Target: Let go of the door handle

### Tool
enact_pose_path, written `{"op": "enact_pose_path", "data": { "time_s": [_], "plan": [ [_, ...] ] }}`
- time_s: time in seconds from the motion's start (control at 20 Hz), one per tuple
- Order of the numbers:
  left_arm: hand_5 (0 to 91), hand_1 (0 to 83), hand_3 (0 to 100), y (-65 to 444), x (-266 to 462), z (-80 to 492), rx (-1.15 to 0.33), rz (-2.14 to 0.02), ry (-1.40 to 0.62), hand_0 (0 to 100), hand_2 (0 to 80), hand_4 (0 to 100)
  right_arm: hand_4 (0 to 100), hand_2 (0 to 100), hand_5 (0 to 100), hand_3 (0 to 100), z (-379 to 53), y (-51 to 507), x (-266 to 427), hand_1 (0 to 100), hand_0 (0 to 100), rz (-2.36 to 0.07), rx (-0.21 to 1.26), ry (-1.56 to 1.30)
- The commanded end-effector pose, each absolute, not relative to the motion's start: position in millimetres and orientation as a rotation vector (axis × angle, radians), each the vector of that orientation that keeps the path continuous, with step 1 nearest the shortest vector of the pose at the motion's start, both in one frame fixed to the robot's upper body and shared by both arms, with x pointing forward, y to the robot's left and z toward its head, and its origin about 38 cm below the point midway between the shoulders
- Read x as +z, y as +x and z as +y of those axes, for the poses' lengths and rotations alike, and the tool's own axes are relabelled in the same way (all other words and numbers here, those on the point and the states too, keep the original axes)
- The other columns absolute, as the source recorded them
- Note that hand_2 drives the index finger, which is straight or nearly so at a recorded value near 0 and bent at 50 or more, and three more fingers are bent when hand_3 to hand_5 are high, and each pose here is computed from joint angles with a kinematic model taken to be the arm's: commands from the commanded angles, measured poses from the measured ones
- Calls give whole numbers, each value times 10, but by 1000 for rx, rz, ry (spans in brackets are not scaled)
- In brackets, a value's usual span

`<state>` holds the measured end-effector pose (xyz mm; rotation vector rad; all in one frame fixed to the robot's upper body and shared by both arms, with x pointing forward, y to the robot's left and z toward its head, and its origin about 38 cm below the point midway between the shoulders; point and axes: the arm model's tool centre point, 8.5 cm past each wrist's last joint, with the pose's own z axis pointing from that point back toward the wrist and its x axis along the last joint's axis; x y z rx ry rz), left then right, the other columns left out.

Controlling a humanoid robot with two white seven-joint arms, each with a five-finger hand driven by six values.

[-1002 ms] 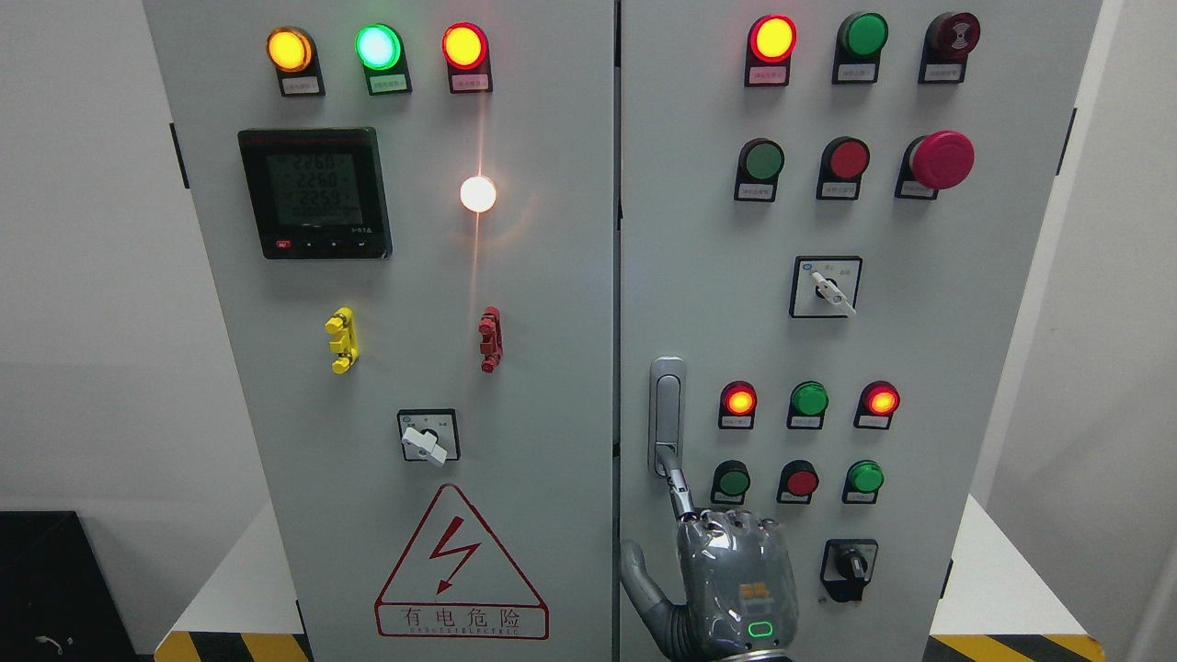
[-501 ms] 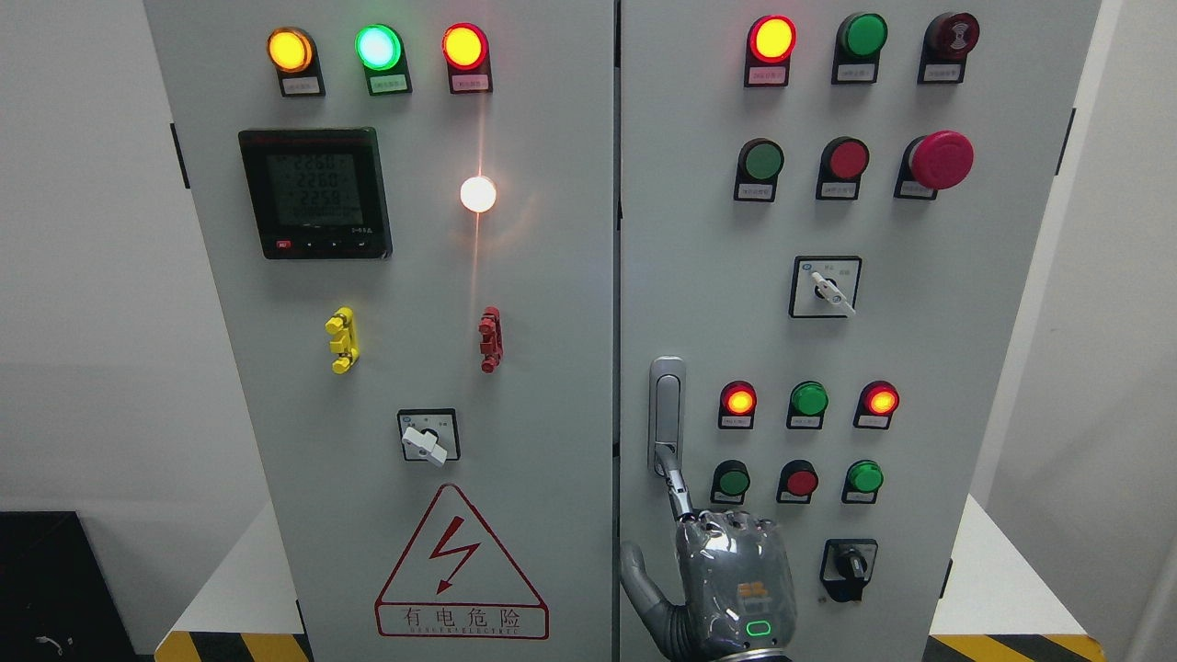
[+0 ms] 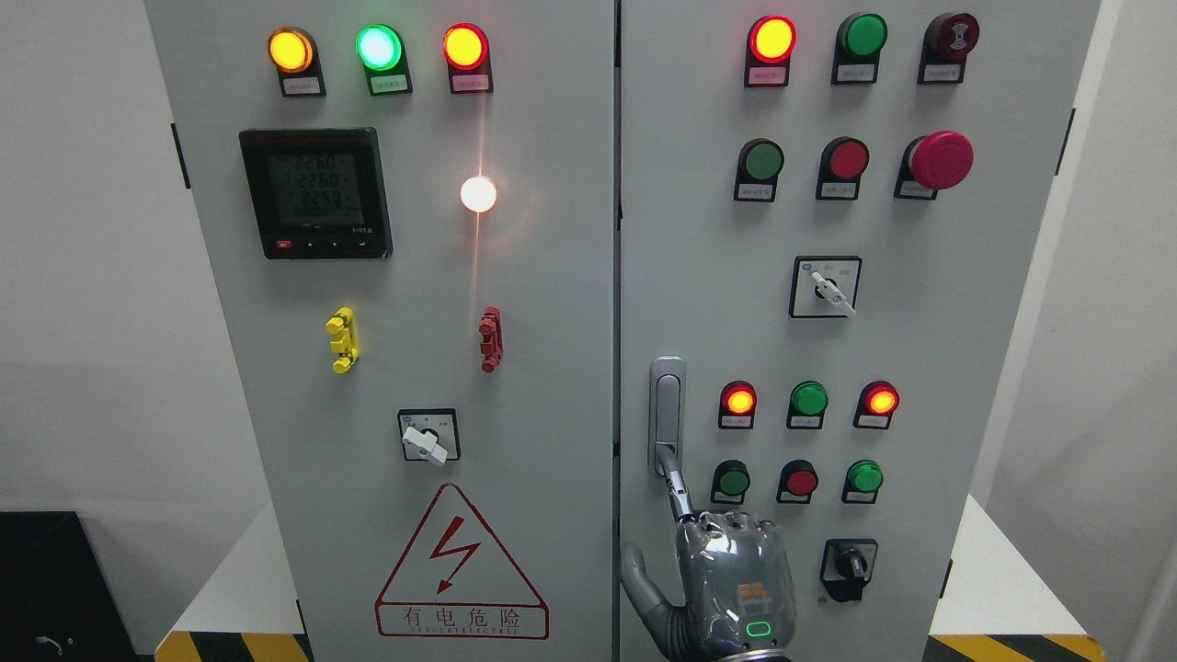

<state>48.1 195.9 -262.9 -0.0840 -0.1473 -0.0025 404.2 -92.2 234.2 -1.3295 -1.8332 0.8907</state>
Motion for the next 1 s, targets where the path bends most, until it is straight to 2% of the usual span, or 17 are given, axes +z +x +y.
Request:
{"op": "enact_pose_path", "data": {
  "time_s": [0.0,0.95],
  "plan": [
    [0,556,0,481,-2629,1958,-3,-148,-85,120,0,0,1000,40,1000,1000,-937,4047,2311,287,519,-1822,893,-1328],
    [0,556,0,481,-2629,1958,-3,-148,-85,120,0,0,1000,59,1000,1000,-929,4056,2285,289,520,-1816,902,-1323]
  ]
}}
